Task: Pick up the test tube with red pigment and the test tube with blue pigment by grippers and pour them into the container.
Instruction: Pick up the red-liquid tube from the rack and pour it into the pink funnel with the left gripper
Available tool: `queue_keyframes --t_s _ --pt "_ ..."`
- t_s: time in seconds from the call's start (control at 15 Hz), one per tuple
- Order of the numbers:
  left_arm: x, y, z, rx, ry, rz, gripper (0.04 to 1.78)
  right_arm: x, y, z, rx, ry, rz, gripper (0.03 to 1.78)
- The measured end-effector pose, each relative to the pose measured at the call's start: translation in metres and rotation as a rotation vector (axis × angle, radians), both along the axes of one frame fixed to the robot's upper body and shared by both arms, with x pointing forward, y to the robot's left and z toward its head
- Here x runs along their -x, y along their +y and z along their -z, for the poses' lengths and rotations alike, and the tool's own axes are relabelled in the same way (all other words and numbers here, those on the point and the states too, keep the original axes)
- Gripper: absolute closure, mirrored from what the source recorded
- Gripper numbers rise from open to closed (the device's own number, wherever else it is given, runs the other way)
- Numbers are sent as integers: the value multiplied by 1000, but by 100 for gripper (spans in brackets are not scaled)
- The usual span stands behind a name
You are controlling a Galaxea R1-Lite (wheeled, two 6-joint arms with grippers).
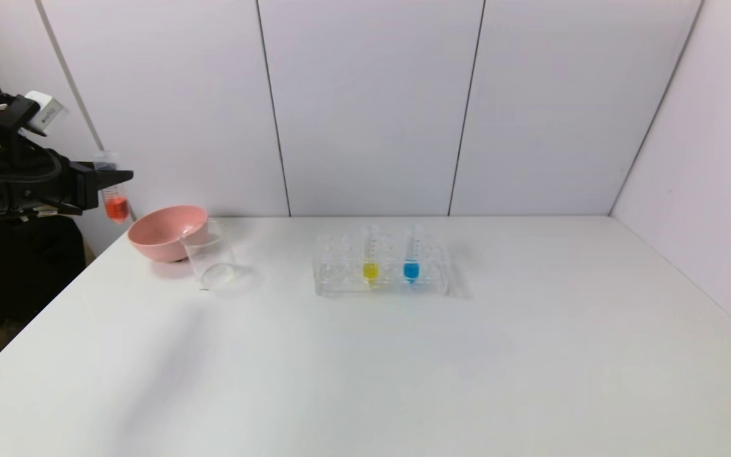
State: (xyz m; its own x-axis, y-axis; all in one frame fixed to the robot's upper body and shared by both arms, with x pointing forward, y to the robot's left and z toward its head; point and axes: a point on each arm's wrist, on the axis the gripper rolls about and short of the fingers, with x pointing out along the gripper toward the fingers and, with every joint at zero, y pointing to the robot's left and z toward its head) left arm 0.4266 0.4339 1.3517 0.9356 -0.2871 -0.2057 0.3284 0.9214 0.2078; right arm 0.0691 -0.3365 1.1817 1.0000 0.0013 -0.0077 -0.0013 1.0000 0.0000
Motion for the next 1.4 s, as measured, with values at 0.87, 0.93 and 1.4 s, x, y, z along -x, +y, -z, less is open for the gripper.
queue_keyframes --t_s 0.87,0.93,1.4 --pt "-38 11 11 -346 63 271 136 0 0 0 0 0 0 4" --pt "-40 11 12 -364 67 288 136 0 0 0 0 0 0 4" --pt "-43 10 18 -499 78 394 136 0 0 0 0 0 0 4"
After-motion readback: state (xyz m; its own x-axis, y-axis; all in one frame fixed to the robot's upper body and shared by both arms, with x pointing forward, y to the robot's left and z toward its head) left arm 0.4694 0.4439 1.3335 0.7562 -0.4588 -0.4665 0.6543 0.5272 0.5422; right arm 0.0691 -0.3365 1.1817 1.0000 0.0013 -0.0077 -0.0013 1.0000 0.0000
